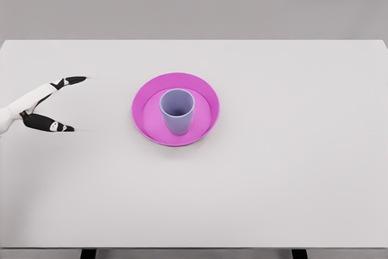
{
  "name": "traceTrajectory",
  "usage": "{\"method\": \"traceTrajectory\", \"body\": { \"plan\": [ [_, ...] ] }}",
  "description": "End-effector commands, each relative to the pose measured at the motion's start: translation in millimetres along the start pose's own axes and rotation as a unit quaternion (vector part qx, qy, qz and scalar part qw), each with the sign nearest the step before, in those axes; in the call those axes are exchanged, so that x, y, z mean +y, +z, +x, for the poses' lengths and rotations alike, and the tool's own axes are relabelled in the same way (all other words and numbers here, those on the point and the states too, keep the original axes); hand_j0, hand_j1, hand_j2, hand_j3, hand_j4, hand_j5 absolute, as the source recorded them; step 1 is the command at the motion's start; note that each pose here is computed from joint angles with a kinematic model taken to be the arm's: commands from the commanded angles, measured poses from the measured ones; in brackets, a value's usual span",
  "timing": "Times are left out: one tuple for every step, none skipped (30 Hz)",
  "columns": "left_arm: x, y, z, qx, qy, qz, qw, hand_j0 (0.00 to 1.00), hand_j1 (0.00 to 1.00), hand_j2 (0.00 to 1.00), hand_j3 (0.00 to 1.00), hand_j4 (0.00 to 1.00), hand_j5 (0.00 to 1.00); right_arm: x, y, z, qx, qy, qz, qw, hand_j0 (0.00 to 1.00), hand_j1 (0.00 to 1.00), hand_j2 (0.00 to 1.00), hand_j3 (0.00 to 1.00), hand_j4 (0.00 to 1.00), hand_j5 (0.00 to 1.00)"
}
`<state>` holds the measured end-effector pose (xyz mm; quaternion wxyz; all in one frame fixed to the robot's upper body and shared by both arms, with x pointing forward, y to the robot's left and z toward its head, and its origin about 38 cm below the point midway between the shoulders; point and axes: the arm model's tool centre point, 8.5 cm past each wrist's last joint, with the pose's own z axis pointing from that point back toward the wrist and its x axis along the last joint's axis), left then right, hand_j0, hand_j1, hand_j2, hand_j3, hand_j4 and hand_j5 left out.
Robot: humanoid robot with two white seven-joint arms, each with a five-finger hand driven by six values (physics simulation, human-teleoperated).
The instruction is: Flip the cup with left arm and place it on the plate
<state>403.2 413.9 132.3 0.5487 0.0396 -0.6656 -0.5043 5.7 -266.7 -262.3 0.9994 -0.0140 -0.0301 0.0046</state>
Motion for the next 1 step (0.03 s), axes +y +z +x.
{"method": "traceTrajectory", "body": {
  "plan": [
    [7.6,10.3,-7.3,0.015,0.003,0.008,0.9999,1.0,1.0,1.0,1.0,1.0,1.0,0.0,0.0,0.1,0.0,0.0,0.0,1.0,1.0,1.0,1.0,1.0,1.0,1.0]
  ]
}}
